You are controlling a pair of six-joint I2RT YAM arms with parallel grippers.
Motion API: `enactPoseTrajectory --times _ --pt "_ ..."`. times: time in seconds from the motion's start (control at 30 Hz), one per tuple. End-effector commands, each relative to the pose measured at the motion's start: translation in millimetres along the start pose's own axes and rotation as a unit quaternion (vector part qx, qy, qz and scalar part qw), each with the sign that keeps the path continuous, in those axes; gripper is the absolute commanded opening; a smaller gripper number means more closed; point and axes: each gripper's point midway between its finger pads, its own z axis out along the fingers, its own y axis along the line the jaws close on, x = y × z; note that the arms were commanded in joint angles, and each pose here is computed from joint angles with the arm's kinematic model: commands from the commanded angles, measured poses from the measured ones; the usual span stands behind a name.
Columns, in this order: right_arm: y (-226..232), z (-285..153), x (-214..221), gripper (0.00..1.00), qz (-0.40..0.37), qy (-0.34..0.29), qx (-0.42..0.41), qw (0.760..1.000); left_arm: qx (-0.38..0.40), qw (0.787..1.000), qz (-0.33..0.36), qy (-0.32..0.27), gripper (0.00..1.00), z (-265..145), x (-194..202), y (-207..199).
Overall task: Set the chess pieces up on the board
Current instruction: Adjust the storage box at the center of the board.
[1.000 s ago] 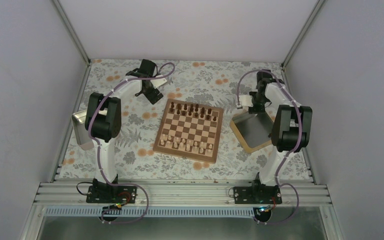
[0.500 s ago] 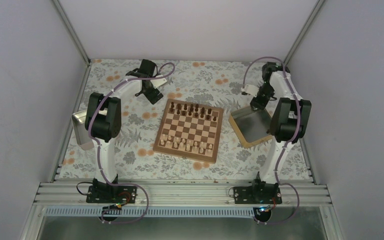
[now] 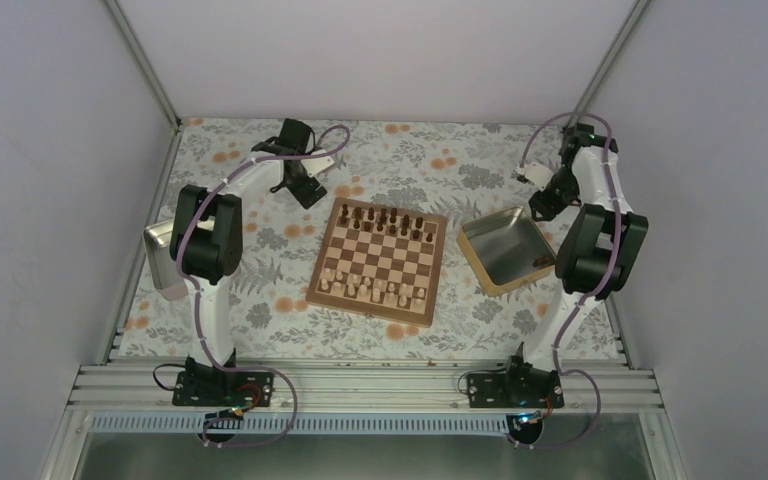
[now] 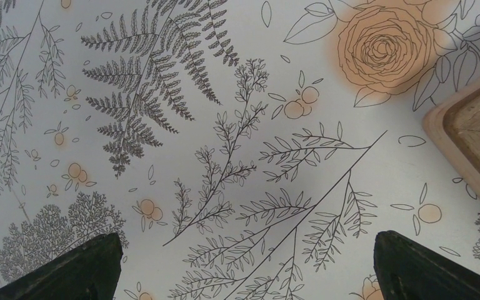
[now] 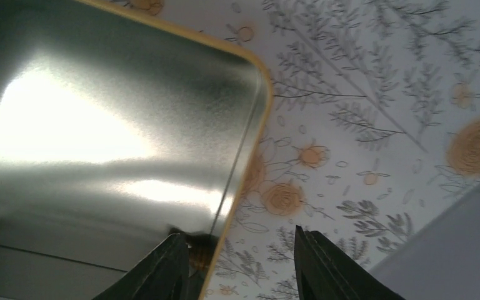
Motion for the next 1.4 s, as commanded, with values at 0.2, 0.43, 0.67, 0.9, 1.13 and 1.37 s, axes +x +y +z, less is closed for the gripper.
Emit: enactPoseTrajectory --times 0.2,0.43,0.67,0.9,1.13,1.37 --pt "10.2 44.5 5.9 0.19 0.015 0.023 -0.035 0.999 0.007 1.0 0.003 -0.003 1.0 -4.4 1.0 -0.2" --pt "2.4 55.8 0.6 0.18 0.026 0.021 -0.042 0.999 0.003 1.0 0.003 -0.002 1.0 -5.3 1.5 0.9" --pt "-1.8 64.4 2.6 0.17 0.012 0.029 -0.034 0.999 0.006 1.0 0.003 -0.002 1.0 -4.2 1.4 -0.5" --pt "-4.2 56.9 10.7 0.06 -0.129 0.027 0.004 0.991 0.008 1.0 0.003 -0.001 1.0 -3.0 1.5 -1.4" --pt "1.4 43.4 8.3 0.06 -0.234 0.019 0.008 0.972 0.006 1.0 0.005 0.0 1.0 -3.4 -0.7 -3.1" --pt "28.3 50.0 5.5 0.07 -0.341 0.026 0.03 0.939 0.008 1.0 0.008 0.003 1.0 -1.2 -1.4 -5.6"
